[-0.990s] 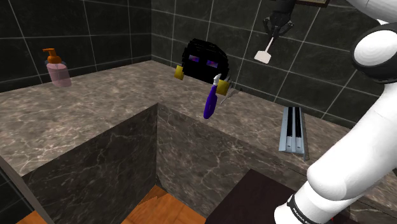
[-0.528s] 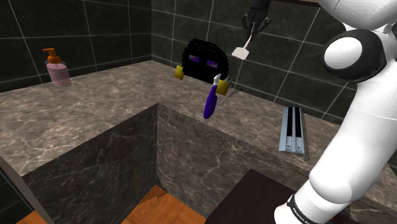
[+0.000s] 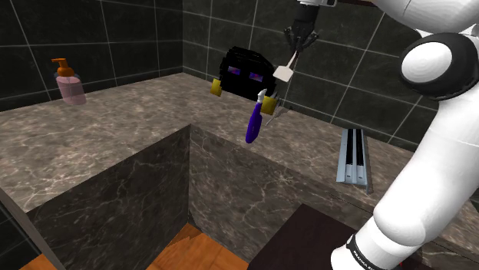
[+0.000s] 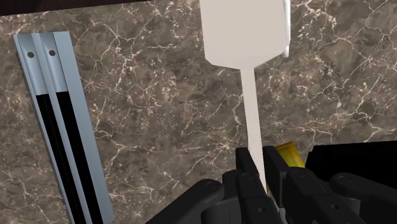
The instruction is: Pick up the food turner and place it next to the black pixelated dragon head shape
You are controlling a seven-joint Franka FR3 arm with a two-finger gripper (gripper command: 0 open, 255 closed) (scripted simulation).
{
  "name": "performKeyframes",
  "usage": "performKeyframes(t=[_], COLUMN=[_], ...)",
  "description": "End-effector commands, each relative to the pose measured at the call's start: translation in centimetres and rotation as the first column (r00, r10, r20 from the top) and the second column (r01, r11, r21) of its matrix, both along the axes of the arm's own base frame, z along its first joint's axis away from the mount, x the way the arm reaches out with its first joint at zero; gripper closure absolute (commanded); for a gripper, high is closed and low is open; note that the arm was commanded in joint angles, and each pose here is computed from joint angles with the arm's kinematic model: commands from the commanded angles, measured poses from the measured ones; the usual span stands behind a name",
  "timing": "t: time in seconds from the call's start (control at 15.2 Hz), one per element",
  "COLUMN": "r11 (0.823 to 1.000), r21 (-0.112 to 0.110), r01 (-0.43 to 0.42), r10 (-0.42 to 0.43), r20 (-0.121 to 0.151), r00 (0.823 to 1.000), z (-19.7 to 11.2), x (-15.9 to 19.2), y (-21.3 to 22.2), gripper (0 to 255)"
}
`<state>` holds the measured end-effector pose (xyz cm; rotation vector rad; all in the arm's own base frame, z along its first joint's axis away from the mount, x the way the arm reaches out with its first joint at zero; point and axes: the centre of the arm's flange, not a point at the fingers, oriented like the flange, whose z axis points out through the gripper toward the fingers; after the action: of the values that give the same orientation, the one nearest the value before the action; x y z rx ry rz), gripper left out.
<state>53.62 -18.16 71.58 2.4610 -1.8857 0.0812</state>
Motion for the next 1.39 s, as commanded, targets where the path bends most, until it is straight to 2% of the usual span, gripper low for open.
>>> performKeyframes(t=[0.0,1.32], r11=[1.0,1.0], r21=[0.0,0.0], r01=[0.0,0.0], r10=[0.0,0.0], r20=[0.001,0.001], r00=[1.0,1.0], z=[-1.0,-11.5], x=[-0.1,-0.1], y=[0.0,0.0], gripper=[255,255])
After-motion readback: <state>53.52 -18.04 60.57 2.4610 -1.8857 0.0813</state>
